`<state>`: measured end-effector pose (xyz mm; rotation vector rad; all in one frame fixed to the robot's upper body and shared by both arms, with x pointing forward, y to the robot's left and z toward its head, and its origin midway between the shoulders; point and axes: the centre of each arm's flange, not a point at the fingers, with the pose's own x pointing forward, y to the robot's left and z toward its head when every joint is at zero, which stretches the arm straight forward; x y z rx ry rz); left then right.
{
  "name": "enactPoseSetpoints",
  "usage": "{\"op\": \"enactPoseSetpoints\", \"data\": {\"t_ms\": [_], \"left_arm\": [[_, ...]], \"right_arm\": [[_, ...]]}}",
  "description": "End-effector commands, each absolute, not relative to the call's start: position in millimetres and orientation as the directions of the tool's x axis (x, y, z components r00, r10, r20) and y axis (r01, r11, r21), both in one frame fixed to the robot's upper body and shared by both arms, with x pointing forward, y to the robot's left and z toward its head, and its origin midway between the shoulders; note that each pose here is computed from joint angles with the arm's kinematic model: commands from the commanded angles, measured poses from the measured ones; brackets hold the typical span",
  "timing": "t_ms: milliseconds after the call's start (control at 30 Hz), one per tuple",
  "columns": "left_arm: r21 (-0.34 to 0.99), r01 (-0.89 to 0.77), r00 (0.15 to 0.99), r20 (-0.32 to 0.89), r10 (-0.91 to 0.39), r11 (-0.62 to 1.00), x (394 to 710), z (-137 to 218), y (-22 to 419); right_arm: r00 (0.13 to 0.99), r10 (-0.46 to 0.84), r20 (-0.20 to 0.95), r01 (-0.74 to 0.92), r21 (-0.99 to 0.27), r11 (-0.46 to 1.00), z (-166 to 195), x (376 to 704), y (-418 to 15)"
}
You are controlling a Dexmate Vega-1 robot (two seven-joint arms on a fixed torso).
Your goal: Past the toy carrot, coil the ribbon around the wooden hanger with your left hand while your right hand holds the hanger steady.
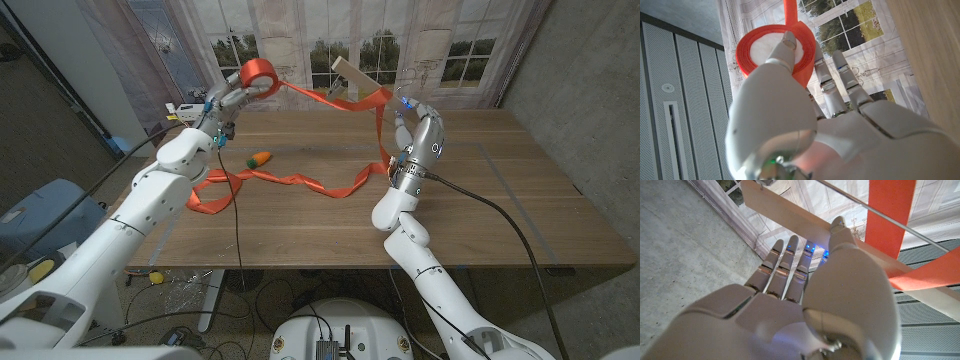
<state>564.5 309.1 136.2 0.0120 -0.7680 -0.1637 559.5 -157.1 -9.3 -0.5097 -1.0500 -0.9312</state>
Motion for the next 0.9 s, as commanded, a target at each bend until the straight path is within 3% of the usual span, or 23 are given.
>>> {"op": "enactPoseSetpoints", "data": {"t_ms": [33, 467, 900], "left_arm": [[0.189, 0.117, 0.688, 0.692, -0.216, 0.975, 568, 216, 296], [0.331, 0.123, 0.629, 0.703, -0.332, 0.936, 560, 290, 252], [0.502, 0.174, 0.528, 0.679, -0.510, 0.847, 540, 331, 189]], "right_arm": [[0.205, -0.317, 0.926, 0.844, -0.003, 0.536, -15, 570, -143], [0.227, -0.248, 0.942, 0.862, -0.076, 0.502, -20, 585, -130], [0.262, -0.171, 0.950, 0.876, -0.160, 0.454, -20, 602, -118]]}}
